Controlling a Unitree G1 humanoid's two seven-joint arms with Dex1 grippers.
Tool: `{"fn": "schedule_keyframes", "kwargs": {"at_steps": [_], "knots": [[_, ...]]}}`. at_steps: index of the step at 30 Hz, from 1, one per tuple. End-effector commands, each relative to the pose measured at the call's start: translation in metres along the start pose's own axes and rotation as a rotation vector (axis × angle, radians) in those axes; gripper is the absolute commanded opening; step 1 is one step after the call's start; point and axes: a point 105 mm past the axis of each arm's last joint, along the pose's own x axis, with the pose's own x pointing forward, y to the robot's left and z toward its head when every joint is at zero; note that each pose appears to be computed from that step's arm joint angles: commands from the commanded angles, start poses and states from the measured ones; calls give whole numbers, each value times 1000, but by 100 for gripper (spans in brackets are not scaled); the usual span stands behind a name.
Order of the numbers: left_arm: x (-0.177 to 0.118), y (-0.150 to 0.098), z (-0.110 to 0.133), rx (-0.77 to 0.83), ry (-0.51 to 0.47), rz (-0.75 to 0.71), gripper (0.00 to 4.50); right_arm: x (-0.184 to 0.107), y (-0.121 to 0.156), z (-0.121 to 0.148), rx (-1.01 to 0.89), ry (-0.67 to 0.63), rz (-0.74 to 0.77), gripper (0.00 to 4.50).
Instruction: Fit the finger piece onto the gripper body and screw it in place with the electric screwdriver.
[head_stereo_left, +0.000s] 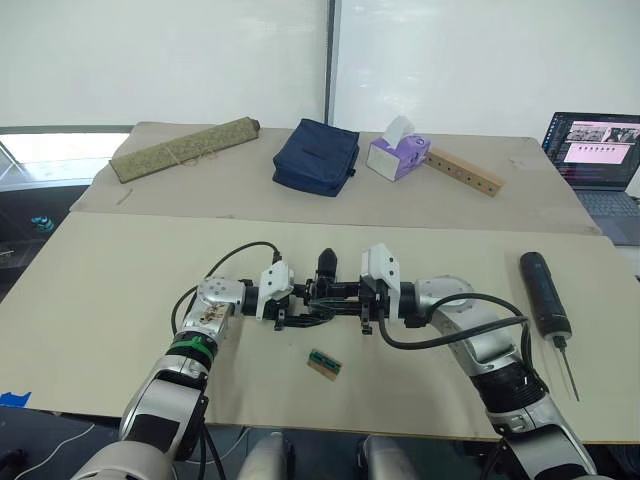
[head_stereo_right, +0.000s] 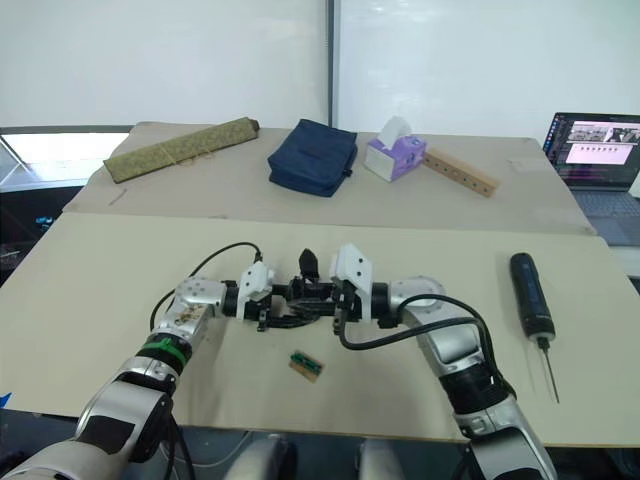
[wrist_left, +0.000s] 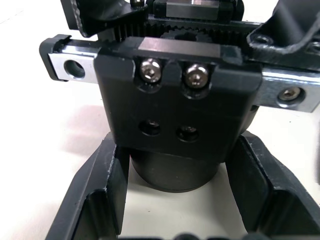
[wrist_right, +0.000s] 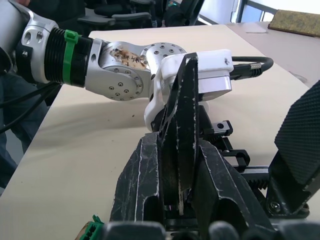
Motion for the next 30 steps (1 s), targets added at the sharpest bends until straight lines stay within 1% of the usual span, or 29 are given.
{"fn": "schedule_keyframes", "kwargs": {"at_steps": [1,6,11,15,17,19,21,27,30], "knots": [[-1,-8,-20,-64,70,-15,227,6,0,-14,32,68,8,41],[0,-9,-19,-65,69,-20,227,4,-7,-24,37,124,-20,41],[0,-11,-21,-71,69,-23,227,4,-5,-31,29,169,-2,41],[-1,-13,-22,-75,76,-25,227,3,-5,-28,54,148,1,41],[-1,-12,-23,-76,77,-24,227,4,-10,-19,57,104,-27,41],[-2,-11,-23,-71,78,-15,227,3,-8,-11,52,76,-2,41],[-2,-12,-23,-70,80,-14,227,3,-8,-11,58,82,2,41],[-2,-13,-25,-71,85,-18,227,1,-10,-24,72,152,-3,41],[-2,-14,-26,-67,91,-26,227,4,-8,-27,71,160,-1,41]]}}
